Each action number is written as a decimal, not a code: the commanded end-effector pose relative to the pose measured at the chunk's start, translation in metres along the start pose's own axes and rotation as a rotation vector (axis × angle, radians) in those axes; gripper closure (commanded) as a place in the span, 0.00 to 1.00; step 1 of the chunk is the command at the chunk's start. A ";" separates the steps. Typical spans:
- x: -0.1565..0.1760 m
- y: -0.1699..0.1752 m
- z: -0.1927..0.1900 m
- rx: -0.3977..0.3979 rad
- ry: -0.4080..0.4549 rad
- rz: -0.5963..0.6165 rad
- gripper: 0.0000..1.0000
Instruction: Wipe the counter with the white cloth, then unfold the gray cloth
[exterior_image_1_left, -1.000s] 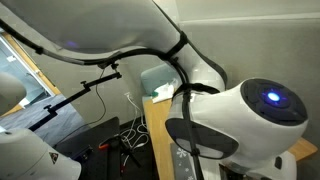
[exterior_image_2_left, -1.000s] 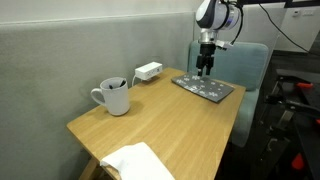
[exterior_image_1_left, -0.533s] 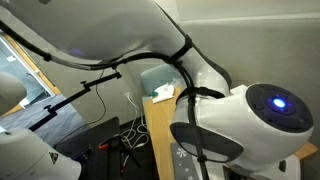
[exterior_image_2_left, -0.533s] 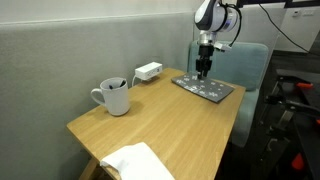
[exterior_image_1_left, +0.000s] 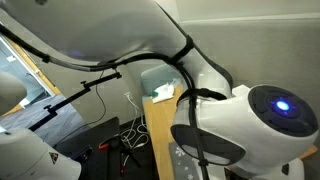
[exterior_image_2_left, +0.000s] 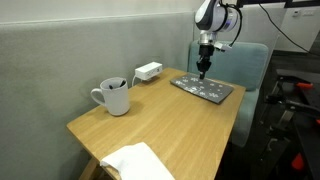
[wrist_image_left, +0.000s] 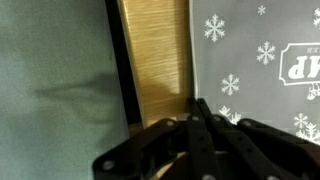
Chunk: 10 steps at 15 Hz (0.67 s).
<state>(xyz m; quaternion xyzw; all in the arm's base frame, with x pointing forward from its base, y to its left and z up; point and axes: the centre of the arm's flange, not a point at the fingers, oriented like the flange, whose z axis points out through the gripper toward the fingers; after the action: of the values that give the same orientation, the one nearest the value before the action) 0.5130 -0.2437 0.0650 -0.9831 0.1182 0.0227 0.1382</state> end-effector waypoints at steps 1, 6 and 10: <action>-0.007 -0.011 -0.021 -0.003 0.040 -0.007 1.00; -0.016 -0.037 -0.063 -0.043 0.052 -0.033 1.00; -0.013 -0.071 -0.088 -0.123 0.044 -0.045 1.00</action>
<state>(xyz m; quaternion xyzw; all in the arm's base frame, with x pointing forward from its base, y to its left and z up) 0.5233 -0.2236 0.1356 -0.9893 0.0965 -0.0066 0.1091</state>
